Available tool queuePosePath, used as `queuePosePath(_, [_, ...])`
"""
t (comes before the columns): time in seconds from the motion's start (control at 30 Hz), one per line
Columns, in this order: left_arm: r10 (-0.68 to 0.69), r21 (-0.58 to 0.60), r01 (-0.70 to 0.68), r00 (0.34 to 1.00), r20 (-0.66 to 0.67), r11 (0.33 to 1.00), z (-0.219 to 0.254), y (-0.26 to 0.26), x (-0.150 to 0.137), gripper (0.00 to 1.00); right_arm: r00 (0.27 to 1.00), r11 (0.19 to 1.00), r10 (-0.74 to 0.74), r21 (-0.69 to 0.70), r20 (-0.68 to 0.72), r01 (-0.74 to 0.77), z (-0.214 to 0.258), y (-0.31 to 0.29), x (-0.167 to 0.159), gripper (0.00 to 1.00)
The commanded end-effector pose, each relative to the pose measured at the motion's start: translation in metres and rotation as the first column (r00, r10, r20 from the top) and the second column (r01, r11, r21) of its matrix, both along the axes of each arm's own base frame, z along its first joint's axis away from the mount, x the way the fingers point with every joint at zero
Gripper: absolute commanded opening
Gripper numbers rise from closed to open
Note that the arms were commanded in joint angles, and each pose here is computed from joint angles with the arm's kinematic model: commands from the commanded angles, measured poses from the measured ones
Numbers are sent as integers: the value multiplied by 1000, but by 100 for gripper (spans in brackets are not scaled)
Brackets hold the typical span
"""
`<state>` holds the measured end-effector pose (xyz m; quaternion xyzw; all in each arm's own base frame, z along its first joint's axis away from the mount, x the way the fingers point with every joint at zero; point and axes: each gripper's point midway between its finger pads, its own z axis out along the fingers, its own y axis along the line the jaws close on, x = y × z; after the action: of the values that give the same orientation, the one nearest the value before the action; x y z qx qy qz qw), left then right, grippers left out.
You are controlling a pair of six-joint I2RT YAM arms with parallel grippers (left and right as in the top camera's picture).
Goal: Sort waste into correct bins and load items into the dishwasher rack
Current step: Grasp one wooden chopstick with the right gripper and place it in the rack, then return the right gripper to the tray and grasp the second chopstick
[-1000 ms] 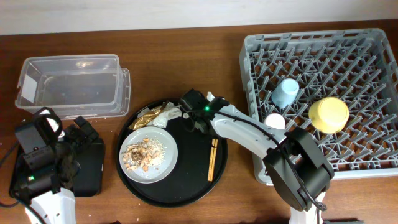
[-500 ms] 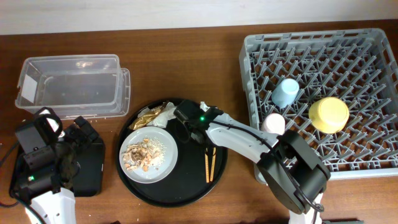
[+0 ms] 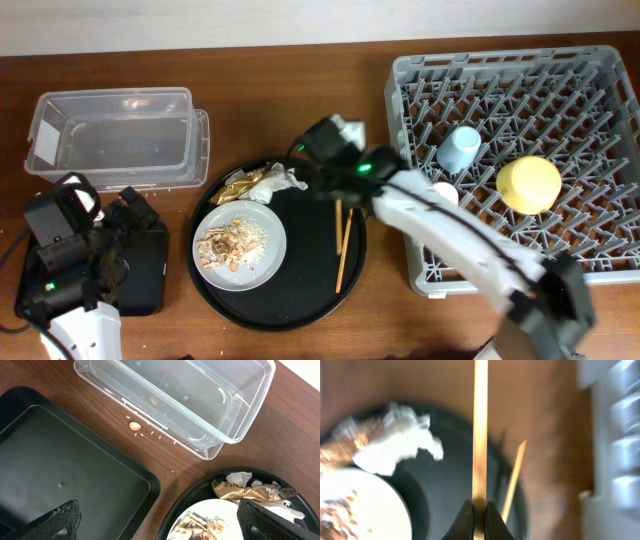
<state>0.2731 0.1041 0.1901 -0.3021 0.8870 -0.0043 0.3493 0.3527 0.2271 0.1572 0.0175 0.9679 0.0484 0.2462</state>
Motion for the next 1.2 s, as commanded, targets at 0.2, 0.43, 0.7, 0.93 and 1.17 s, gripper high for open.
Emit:
queuePosePath(0.2, [12,5,-12,1000,16,1000,7,3,2,99,963,996,1,-86,270,23,71,-148,94,4])
queuePosePath(0.43, [11,6,-11,1000,17,1000,7,3,2,99,953,992,123,-43,277,-115,36,-166,136,4])
queuePosePath(0.7, [12,5,-12,1000,17,1000,7,3,2,99,959,969,207,94,195,-228,0,-136,132,9])
queuePosePath(0.93, [12,5,-12,1000,17,1000,7,3,2,99,977,975,162,131,141,-180,0,-137,119,50])
queuePosePath(1.17, [12,5,-12,1000,17,1000,7,3,2,99,921,809,363,442,142,-388,74,-66,35,54])
